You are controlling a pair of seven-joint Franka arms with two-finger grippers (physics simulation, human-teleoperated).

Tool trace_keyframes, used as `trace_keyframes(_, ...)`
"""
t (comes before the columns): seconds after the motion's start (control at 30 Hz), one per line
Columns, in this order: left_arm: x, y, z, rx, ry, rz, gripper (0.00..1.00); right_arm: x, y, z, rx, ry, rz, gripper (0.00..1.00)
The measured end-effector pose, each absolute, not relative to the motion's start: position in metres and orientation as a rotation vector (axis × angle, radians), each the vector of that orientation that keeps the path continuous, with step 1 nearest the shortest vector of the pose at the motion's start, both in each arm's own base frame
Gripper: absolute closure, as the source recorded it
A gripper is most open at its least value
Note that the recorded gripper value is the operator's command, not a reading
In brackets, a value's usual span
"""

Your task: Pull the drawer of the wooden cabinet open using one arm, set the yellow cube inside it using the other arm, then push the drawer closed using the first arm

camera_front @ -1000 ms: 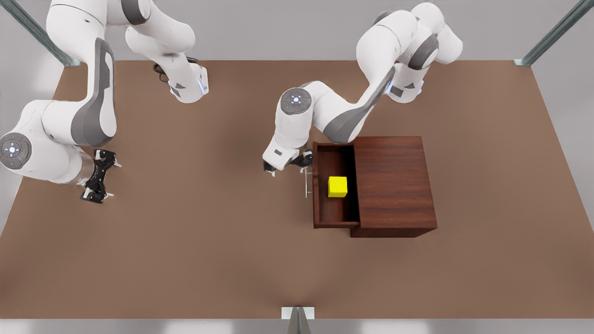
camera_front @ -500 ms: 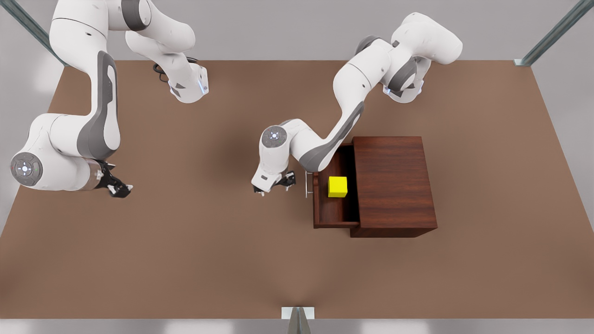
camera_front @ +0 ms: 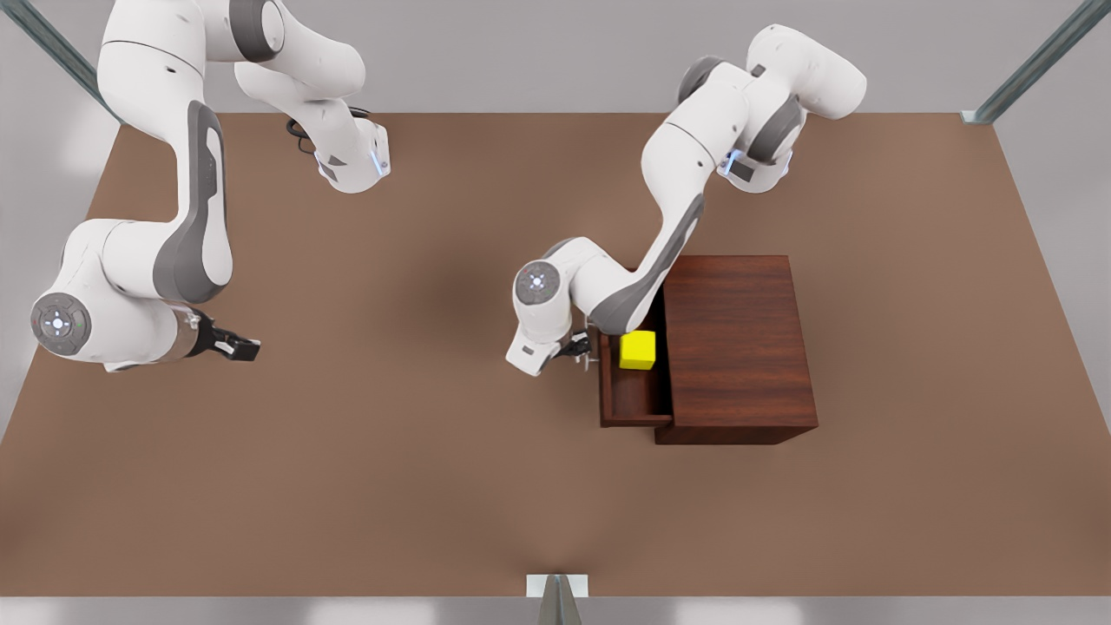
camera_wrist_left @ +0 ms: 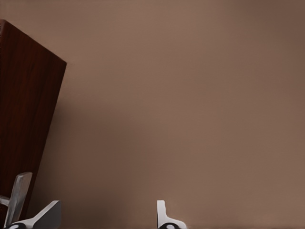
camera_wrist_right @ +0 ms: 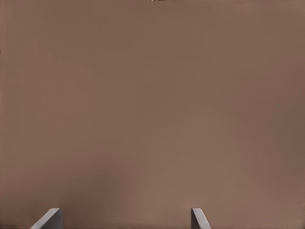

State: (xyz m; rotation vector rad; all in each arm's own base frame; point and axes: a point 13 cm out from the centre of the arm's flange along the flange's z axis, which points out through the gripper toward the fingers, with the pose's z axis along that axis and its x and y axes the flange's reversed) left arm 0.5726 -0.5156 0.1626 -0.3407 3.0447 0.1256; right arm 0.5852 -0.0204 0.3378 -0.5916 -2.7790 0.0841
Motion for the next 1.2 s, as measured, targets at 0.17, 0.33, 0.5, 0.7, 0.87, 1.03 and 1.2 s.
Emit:
trace_keyframes(0.17,0.579,-0.487,0.161,-0.328,3.062,0.151,0.00,0.585,-0.021,0.338,-0.504,-2.795,0.071,0.00)
trace_keyframes(0.33,0.588,-0.468,0.161,-0.306,3.074,0.155,0.00,0.585,-0.021,0.338,-0.437,-2.805,0.062,0.00)
trace_keyframes(0.5,0.600,-0.437,0.164,-0.289,3.090,0.171,0.00,0.586,-0.021,0.338,-0.387,-2.813,0.054,0.00)
trace_keyframes(0.7,0.611,-0.401,0.167,-0.257,3.112,0.184,0.00,0.586,-0.022,0.338,-0.344,-2.818,0.047,0.00)
trace_keyframes(0.87,0.613,-0.386,0.170,-0.203,3.128,0.191,0.00,0.586,-0.022,0.338,-0.316,-2.822,0.043,0.00)
trace_keyframes(1.03,0.634,-0.406,0.290,-0.173,3.038,0.053,0.00,0.586,-0.022,0.338,-0.294,-2.824,0.039,0.00)
trace_keyframes(1.2,0.663,-0.199,0.417,-0.444,3.046,0.041,0.00,0.586,-0.022,0.338,-0.279,-2.825,0.037,0.00)
